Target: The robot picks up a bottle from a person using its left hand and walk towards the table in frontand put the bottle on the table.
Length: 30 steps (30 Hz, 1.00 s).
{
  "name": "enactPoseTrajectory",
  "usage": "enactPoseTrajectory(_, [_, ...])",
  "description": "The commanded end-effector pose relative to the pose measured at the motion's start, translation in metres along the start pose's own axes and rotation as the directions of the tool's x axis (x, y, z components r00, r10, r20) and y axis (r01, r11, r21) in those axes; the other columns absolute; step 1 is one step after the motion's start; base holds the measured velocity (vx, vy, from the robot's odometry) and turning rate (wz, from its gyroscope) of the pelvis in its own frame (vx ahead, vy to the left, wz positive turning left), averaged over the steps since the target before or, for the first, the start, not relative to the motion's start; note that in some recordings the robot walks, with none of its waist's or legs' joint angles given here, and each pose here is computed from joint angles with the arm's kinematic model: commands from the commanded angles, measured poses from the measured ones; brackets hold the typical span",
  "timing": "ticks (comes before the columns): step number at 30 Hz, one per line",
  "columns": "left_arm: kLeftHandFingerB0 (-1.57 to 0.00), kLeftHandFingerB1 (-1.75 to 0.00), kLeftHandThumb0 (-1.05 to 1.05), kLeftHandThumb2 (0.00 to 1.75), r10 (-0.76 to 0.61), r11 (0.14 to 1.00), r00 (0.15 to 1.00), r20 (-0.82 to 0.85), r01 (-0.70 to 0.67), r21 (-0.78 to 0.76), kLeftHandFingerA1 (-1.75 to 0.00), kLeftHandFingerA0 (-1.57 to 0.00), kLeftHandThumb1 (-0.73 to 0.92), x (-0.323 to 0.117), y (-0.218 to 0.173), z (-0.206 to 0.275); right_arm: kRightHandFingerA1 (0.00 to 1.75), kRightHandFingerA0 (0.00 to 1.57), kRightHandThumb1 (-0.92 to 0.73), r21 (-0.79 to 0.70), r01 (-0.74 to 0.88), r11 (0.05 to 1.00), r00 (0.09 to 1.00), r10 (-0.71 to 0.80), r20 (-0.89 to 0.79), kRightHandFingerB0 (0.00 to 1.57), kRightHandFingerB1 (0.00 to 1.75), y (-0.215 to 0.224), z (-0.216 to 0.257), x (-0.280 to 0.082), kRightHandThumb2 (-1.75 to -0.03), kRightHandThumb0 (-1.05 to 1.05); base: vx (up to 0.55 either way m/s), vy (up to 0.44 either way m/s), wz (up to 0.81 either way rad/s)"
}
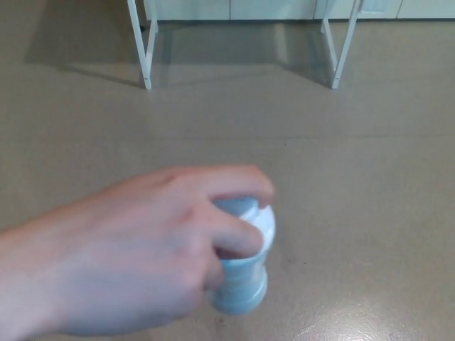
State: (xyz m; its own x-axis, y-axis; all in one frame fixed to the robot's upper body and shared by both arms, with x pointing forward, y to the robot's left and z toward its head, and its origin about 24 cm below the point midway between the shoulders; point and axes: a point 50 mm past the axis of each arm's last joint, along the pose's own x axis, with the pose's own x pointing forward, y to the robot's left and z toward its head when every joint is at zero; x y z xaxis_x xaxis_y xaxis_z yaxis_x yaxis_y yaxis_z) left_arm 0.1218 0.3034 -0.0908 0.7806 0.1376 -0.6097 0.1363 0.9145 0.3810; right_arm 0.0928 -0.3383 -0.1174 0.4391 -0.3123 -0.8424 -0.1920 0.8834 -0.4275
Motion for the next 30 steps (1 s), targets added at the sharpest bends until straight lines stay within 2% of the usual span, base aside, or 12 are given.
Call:
enactPoseTrajectory(1, [0.00, -0.21, -0.52, 0.75, -0.372, 0.913, 0.662, 0.651, 0.386, 0.130, -0.37, -0.01, 0.35, -0.070, -0.030, 0.148, 0.46, 0.57, -0.73, -0.037, 0.023, 0.999, 0.999, -0.024, -0.032, 0.46, 0.39, -0.013, -0.006, -0.003, -0.62, -0.48, 0.00, 0.000, 0.00])
enactPoseTrajectory(5, [-0.04, -0.19, -0.53, 0.74, -0.424, 0.898, 0.561, 0.711, 0.365, 0.246, -0.41, 0.00, 0.34, -0.093, -0.038, 0.191, 0.47, 0.62, -0.72, -0.042, 0.026, 0.999, 0.999, -0.027, -0.026, 0.51, 0.40, -0.014, -0.005, -0.003, -0.62, -0.46, 0.00, 0.000, 0.00])
enactPoseTrajectory(7, [-0.08, -0.12, -0.59, 0.72, -0.432, 0.895, 0.550, 0.715, 0.360, 0.265, -0.42, -0.02, 0.36, -0.094, -0.040, 0.197, 0.48, 0.62, -0.72, -0.042, 0.025, 0.999, 0.999, -0.026, -0.022, 0.51, 0.41, -0.014, -0.004, -0.002, -0.62, -0.46, 0.00, 0.000, 0.00])
enactPoseTrajectory(10, [-0.02, -0.19, -0.55, 0.74, -0.458, 0.884, 0.502, 0.734, 0.347, 0.314, -0.45, -0.05, 0.35, -0.099, -0.047, 0.213, 0.48, 0.63, -0.72, -0.069, 0.029, 0.997, 1.000, -0.030, -0.009, 0.50, 0.40, -0.012, -0.001, -0.002, -0.62, -0.47, 0.00, 0.000, 0.00])
enactPoseTrajectory(11, [-0.09, -0.12, -0.60, 0.70, -0.464, 0.881, 0.492, 0.737, 0.338, 0.329, -0.45, -0.09, 0.37, -0.100, -0.049, 0.218, 0.48, 0.63, -0.72, -0.075, 0.032, 0.997, 0.999, -0.032, 0.002, 0.50, 0.40, -0.012, 0.001, -0.001, -0.62, -0.47, 0.00, 0.000, 0.00])
enactPoseTrajectory(14, [0.00, -0.23, -0.52, 0.74, -0.484, 0.872, 0.463, 0.743, 0.324, 0.366, -0.47, -0.08, 0.34, -0.102, -0.055, 0.230, 0.49, 0.64, -0.72, -0.075, 0.038, 0.996, 0.999, -0.037, 0.018, 0.49, 0.40, -0.010, 0.005, 0.000, -0.62, -0.45, 0.00, 0.000, 0.00])
enactPoseTrajectory(16, [-0.05, -0.19, -0.54, 0.55, -0.494, 0.867, 0.450, 0.744, 0.318, 0.383, -0.40, -0.16, 0.45, -0.103, -0.058, 0.237, 0.51, 0.67, -0.72, -0.080, 0.044, 0.996, 0.999, -0.042, 0.026, 0.50, 0.41, -0.010, 0.007, 0.000, -0.62, -0.45, 0.00, 0.000, 0.00])
enactPoseTrajectory(18, [-0.05, -0.19, -0.53, 0.54, -0.502, 0.863, 0.446, 0.741, 0.316, 0.394, -0.39, -0.16, 0.46, -0.105, -0.061, 0.241, 0.51, 0.68, -0.71, -0.075, 0.048, 0.996, 0.998, -0.045, 0.032, 0.51, 0.41, -0.009, 0.007, 0.000, -0.62, -0.44, 0.00, 0.000, 0.00])
enactPoseTrajectory(20, [-0.04, -0.20, -0.54, 0.72, -0.538, 0.841, 0.447, 0.715, 0.342, 0.419, -0.46, -0.07, 0.34, -0.109, -0.067, 0.245, 0.53, 0.71, -0.71, -0.075, 0.058, 0.995, 0.998, -0.056, 0.034, 0.53, 0.42, -0.008, 0.009, 0.001, -0.62, -0.44, 0.00, 0.000, 0.00])
enactPoseTrajectory(24, [-0.07, -0.19, -0.57, 0.64, -0.570, 0.820, 0.445, 0.690, 0.364, 0.442, -0.42, -0.10, 0.41, -0.116, -0.072, 0.251, 0.51, 0.70, -0.71, -0.056, 0.069, 0.996, 0.997, -0.066, 0.047, 0.52, 0.41, -0.009, 0.011, 0.001, -0.62, -0.44, 0.00, 0.000, 0.00])
enactPoseTrajectory(25, [-0.03, -0.20, -0.55, 0.72, -0.573, 0.818, 0.443, 0.689, 0.369, 0.442, -0.47, -0.09, 0.35, -0.117, -0.073, 0.252, 0.51, 0.69, -0.71, -0.051, 0.069, 0.996, 0.997, -0.067, 0.048, 0.52, 0.41, -0.009, 0.012, 0.002, -0.62, -0.43, 0.00, 0.000, 0.00])
enactPoseTrajectory(30, [-0.01, -0.26, -0.55, 0.77, -0.595, 0.803, 0.420, 0.685, 0.354, 0.480, -0.49, -0.12, 0.35, -0.128, -0.078, 0.259, 0.51, 0.73, -0.71, -0.062, 0.077, 0.995, 0.995, -0.073, 0.065, 0.54, 0.41, -0.009, 0.017, 0.003, -0.62, -0.44, 0.00, 0.000, 0.00])
